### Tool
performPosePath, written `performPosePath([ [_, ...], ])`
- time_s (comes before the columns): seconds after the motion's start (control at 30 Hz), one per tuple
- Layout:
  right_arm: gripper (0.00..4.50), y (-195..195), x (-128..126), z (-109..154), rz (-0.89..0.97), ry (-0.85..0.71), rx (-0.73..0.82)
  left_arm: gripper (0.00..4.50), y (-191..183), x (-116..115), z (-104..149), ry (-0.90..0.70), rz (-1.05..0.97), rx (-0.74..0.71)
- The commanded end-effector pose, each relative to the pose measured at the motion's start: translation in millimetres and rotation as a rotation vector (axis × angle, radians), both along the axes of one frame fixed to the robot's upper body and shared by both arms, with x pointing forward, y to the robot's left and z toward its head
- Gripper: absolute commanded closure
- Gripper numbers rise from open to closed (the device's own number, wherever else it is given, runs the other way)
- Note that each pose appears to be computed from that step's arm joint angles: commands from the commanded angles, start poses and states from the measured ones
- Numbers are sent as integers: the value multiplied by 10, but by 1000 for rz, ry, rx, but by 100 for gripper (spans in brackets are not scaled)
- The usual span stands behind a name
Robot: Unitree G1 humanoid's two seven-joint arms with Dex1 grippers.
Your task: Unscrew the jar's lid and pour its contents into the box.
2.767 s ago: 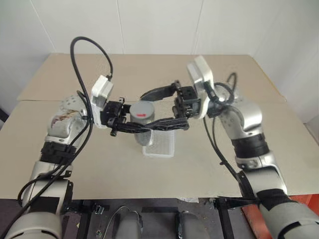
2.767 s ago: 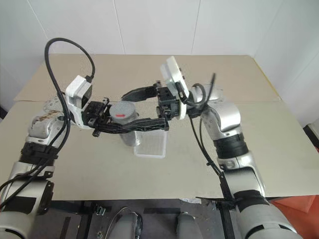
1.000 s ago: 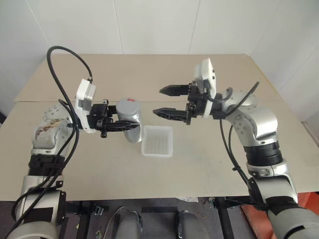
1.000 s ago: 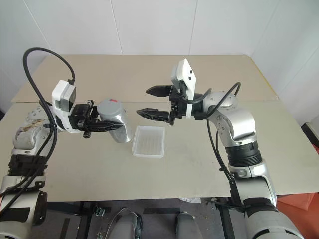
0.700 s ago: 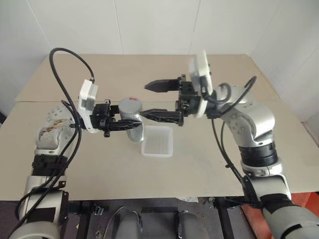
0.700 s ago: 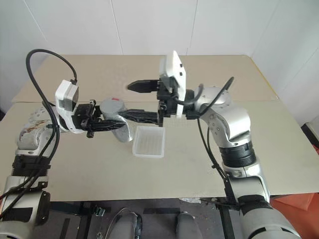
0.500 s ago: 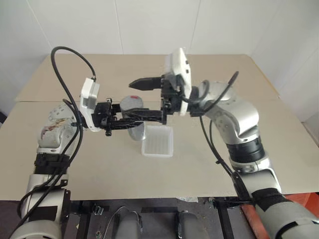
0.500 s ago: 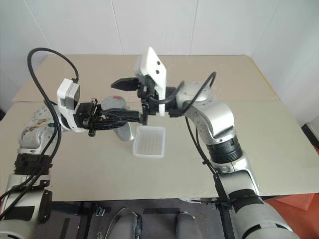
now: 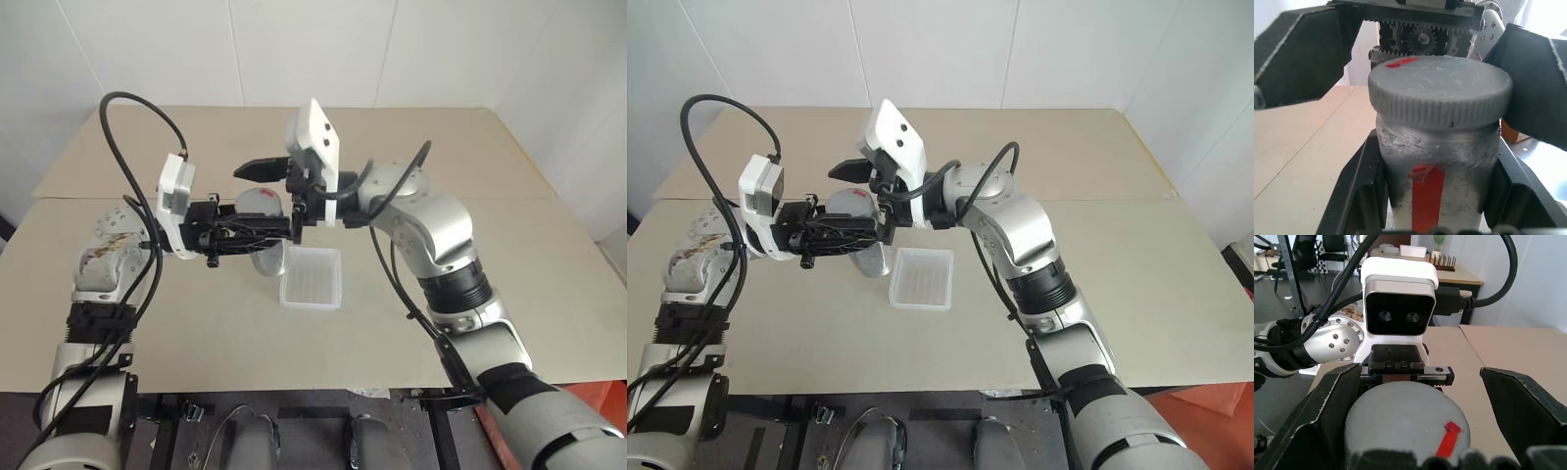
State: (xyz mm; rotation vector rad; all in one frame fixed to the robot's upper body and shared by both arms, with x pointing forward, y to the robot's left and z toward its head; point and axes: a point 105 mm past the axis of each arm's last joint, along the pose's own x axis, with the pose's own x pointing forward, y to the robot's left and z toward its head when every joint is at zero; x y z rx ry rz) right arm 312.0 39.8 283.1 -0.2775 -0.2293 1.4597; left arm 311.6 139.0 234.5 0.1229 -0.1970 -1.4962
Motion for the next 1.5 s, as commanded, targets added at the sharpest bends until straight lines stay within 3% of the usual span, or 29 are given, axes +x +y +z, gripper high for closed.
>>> performPosePath([
  [0.03, 6, -201, 19, 171, -32, -53, 53, 247, 37, -72, 107, -59, -8, 4],
  [0.8, 6, -752, 11, 123, -139, -72, 43, 247, 45, -80, 95, -47, -15, 15],
  [1.17, 6, -601, -236, 176, -66, -82, 36, 247, 21, -56, 86, -42, -12, 16],
  [1.5, 6, -304, -250, 201, -82, -44, 19, 247, 21, -58, 89, -46, -11, 18],
])
